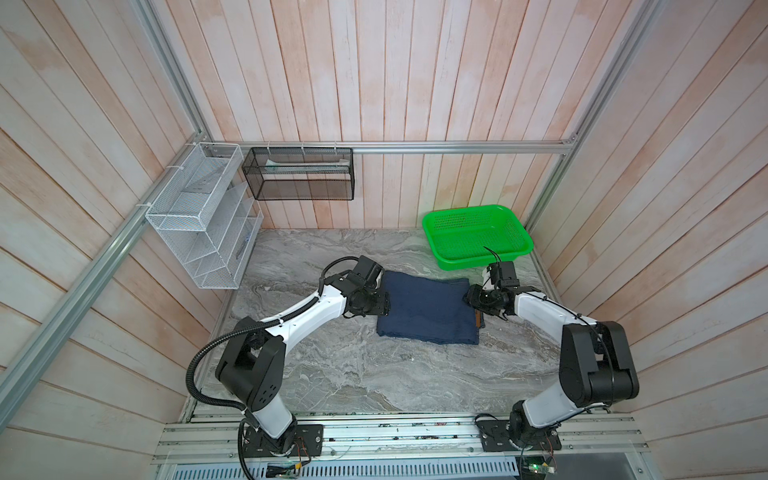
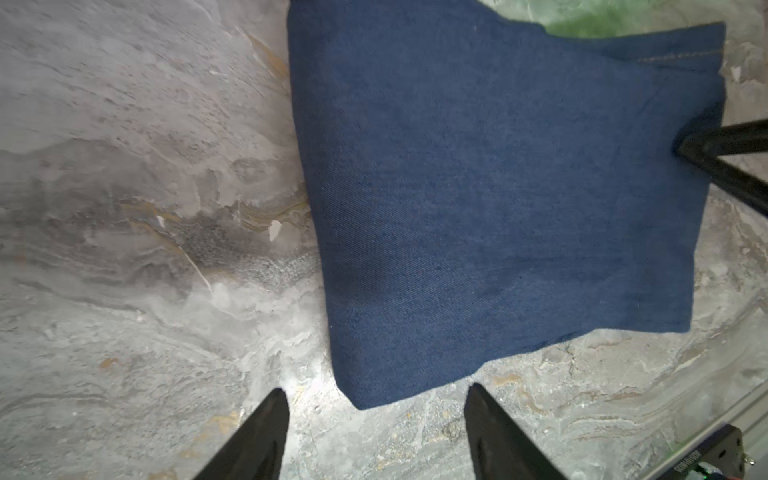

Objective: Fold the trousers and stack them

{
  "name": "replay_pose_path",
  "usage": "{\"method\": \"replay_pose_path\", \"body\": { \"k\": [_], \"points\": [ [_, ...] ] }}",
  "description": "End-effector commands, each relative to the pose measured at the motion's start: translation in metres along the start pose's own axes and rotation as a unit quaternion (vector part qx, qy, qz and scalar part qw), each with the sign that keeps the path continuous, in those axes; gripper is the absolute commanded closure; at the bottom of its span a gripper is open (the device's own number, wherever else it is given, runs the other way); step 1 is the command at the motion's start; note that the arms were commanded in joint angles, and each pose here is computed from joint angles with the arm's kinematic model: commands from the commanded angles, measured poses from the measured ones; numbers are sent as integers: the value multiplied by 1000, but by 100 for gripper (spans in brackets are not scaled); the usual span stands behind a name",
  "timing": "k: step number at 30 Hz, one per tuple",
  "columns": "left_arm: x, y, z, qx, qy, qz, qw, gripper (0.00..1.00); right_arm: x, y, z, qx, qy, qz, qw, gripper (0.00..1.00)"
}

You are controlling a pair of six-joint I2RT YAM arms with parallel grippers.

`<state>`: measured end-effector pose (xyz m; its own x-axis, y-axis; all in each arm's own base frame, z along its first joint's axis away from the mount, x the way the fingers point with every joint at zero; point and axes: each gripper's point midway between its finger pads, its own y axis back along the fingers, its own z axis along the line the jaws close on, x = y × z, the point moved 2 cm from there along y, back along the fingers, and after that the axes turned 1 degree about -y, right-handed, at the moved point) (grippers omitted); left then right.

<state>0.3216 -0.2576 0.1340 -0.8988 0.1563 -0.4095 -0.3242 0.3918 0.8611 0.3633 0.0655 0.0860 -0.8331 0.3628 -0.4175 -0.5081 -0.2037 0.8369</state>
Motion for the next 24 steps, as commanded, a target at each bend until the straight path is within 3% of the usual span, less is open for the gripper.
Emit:
{"method": "replay_pose_path", "body": {
  "k": [1,8,13,19,24],
  "points": [
    [-14,-6,-29,29,-13,-16,999,30,13,1,-29,58,-10,11,998,40],
    [-12,-37,-43,43,-12,-2,999,30,38,-26,-50,44,-24,70,996,43],
    [-4,-47,-30,27,-5,10,1000,30,49,-35,-28,-5,0,95,995,61],
    [12,-45,28,-33,39,18,999,30,75,-43,17,-39,53,126,990,72],
    [24,-23,79,-90,61,13,994,29,95,-50,58,-72,68,139,985,73]
  ]
}}
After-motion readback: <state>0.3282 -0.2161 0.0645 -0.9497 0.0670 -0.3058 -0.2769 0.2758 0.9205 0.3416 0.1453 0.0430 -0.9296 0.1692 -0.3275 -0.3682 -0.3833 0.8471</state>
